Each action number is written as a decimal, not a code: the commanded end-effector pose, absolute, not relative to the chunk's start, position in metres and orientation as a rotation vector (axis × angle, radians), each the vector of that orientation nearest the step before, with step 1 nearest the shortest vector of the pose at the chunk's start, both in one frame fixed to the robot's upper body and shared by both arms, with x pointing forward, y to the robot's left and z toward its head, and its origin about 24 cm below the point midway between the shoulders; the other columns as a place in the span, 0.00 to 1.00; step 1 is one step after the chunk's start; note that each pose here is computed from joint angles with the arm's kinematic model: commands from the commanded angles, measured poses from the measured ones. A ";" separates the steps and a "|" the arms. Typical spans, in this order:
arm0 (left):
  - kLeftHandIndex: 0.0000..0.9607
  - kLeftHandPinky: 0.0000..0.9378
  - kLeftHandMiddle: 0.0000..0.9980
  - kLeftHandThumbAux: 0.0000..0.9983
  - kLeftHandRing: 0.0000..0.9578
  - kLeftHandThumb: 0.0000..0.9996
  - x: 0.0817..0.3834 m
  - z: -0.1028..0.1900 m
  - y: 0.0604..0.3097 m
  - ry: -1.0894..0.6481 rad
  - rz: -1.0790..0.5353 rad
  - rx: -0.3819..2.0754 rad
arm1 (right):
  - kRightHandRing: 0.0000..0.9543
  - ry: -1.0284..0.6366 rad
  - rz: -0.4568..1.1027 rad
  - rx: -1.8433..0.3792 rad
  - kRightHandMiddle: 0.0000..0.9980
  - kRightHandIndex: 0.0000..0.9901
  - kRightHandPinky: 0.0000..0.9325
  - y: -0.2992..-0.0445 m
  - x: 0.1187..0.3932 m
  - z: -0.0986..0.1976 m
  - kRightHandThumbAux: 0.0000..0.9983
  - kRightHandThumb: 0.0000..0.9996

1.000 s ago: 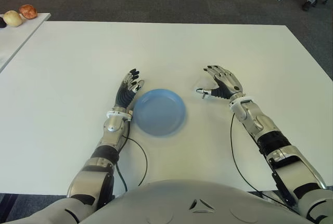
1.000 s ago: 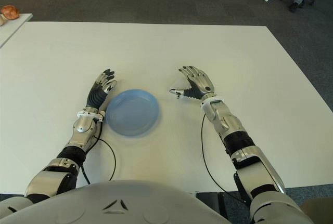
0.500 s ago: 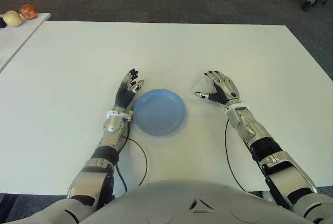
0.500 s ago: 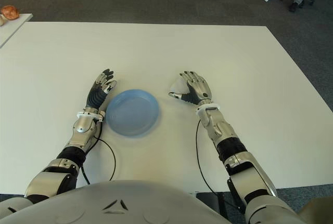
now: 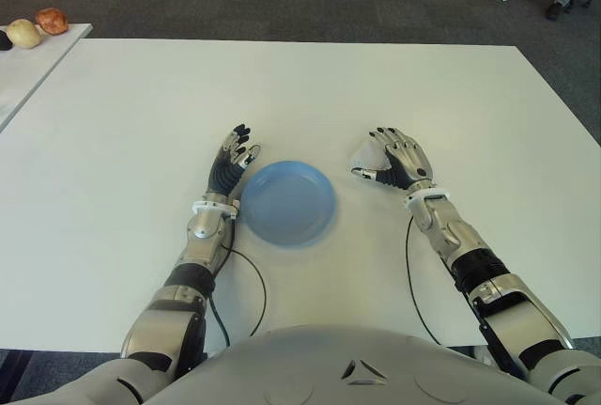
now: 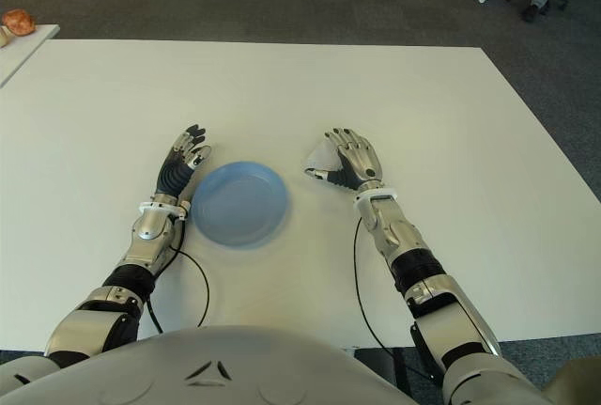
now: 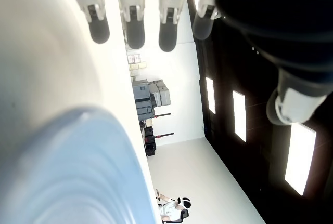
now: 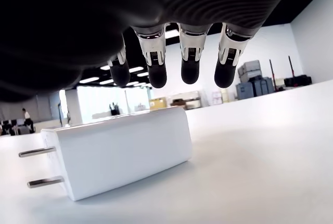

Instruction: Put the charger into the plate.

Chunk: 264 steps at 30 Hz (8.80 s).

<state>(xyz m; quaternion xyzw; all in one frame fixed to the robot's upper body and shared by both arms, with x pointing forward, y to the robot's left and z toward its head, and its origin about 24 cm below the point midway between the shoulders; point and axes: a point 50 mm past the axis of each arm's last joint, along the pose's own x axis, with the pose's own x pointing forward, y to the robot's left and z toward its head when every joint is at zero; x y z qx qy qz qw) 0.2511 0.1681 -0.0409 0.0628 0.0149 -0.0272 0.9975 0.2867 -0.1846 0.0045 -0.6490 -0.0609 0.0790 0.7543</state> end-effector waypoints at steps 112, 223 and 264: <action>0.08 0.14 0.14 0.47 0.14 0.00 0.213 -0.072 0.167 0.188 -0.066 0.111 | 0.00 0.098 0.311 -1.451 0.00 0.00 0.00 -0.187 0.292 -0.027 0.18 0.30; 0.05 0.11 0.14 0.49 0.12 0.00 0.212 -0.072 0.171 0.188 -0.087 0.103 | 0.80 -0.298 0.216 -1.190 0.54 0.41 0.83 -0.177 0.314 0.060 0.67 0.85; 0.10 0.15 0.16 0.49 0.15 0.00 0.218 -0.074 0.166 0.202 -0.064 0.101 | 0.88 -0.552 0.341 -1.086 0.54 0.40 0.89 -0.111 0.259 0.126 0.68 0.85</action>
